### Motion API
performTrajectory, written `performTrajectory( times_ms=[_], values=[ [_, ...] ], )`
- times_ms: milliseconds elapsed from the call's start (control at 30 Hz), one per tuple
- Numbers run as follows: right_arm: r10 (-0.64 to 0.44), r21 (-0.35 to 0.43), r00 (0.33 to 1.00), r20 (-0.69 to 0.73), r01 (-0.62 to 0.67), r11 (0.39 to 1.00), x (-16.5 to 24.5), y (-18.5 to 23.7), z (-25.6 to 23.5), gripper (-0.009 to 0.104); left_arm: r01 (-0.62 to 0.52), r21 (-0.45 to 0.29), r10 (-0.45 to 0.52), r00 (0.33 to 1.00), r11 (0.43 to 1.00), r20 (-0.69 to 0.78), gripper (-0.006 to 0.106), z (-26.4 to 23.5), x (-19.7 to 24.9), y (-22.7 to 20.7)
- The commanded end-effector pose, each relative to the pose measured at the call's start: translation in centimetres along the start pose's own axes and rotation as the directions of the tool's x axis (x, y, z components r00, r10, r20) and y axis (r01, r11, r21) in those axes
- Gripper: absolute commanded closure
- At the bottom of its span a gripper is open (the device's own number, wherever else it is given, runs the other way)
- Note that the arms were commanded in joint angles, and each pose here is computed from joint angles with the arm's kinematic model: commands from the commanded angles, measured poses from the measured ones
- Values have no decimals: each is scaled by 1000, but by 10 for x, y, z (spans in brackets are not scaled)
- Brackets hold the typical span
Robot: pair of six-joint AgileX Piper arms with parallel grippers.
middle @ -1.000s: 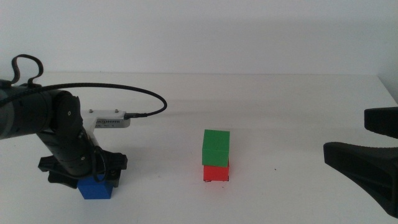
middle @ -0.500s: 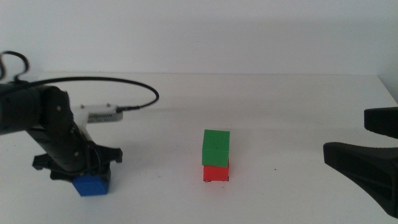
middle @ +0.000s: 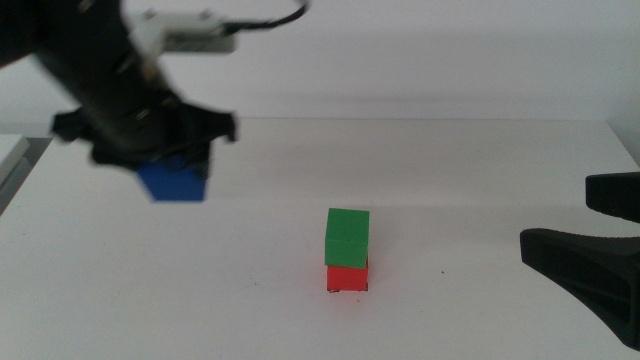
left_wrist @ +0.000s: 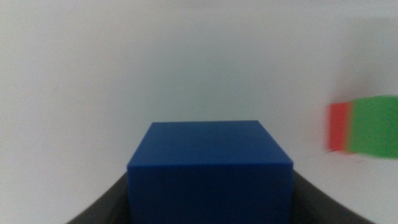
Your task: Stack red cubes first, then green, then blue cubes in a specific spot.
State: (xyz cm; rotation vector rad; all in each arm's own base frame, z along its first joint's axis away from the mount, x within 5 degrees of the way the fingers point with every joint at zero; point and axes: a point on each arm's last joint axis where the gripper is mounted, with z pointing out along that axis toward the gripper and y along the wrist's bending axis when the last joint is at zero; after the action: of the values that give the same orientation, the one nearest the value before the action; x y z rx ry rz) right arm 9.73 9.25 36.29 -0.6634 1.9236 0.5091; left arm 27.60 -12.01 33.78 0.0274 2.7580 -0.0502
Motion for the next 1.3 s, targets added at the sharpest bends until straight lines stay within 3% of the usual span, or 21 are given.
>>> performTrajectory(
  times_ms=[0,300,433,867,1267],
  values=[
    [-15,1,1000,5,15,1000,1,0,0,3,-14,-1,14,1000,1000,22,102,-10,-9,-18],
    [-15,1,1000,5,15,1000,1,0,0,3,-80,106,80,997,991,3,102,2,-17,-92],
    [-15,1,1000,5,15,1000,1,0,0,3,-8,156,16,999,988,-50,102,7,-9,-116],
    [-15,1,1000,5,15,1000,1,0,0,3,2,136,7,998,991,-66,102,14,3,-134],
    [-15,1,1000,5,15,1000,1,0,0,3,-38,130,48,996,991,-77,102,42,-12,-156]
  ],
)
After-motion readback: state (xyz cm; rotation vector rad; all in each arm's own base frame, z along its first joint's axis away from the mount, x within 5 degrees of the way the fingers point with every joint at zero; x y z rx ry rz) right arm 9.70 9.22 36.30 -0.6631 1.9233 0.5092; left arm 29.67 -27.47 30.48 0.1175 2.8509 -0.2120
